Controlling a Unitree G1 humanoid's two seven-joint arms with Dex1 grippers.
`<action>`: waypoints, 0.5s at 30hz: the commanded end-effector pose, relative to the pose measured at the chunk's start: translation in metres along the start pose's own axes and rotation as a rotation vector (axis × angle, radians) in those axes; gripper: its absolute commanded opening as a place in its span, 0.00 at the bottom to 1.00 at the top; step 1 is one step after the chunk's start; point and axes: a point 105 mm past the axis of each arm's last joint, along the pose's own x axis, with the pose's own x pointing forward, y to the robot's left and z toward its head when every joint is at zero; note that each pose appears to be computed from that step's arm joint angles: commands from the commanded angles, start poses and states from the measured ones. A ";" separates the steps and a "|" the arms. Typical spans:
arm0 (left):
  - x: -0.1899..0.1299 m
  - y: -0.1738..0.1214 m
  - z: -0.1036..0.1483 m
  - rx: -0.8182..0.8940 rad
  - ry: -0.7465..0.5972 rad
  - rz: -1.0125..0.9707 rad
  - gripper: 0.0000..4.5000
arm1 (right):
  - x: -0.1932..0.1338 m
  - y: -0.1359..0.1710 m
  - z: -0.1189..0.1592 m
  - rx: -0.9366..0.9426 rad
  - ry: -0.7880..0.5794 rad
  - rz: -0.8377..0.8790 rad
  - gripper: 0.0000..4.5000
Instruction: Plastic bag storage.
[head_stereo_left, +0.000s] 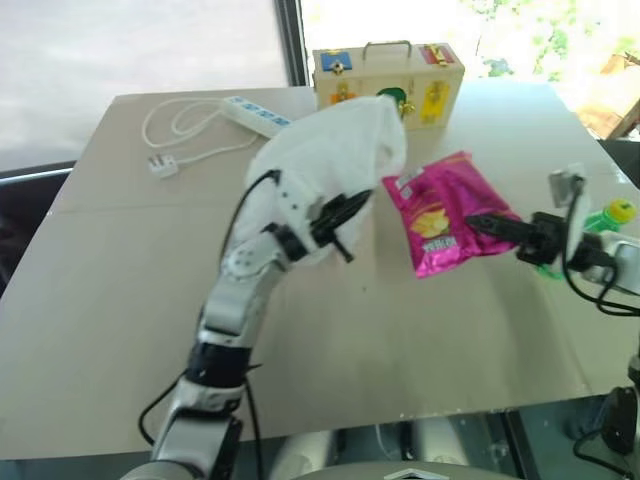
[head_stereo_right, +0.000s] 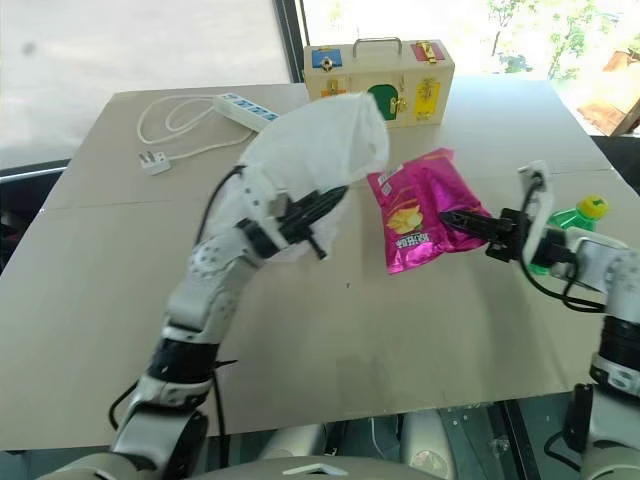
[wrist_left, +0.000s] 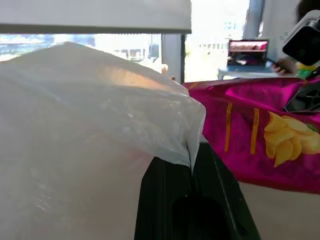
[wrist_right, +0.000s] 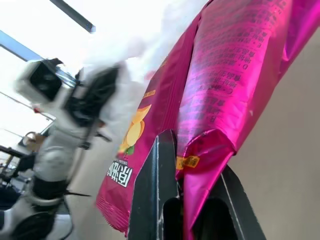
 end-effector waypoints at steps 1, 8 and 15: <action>0.013 -0.022 0.010 0.028 -0.060 -0.132 0.00 | -0.011 0.028 0.005 -0.054 -0.035 0.055 0.02; -0.011 0.013 0.017 -0.045 -0.101 -0.001 0.00 | -0.017 0.060 -0.002 0.011 -0.041 0.184 0.02; -0.027 0.006 0.029 -0.185 -0.163 -0.065 0.00 | 0.020 0.044 -0.024 0.139 0.078 0.248 0.02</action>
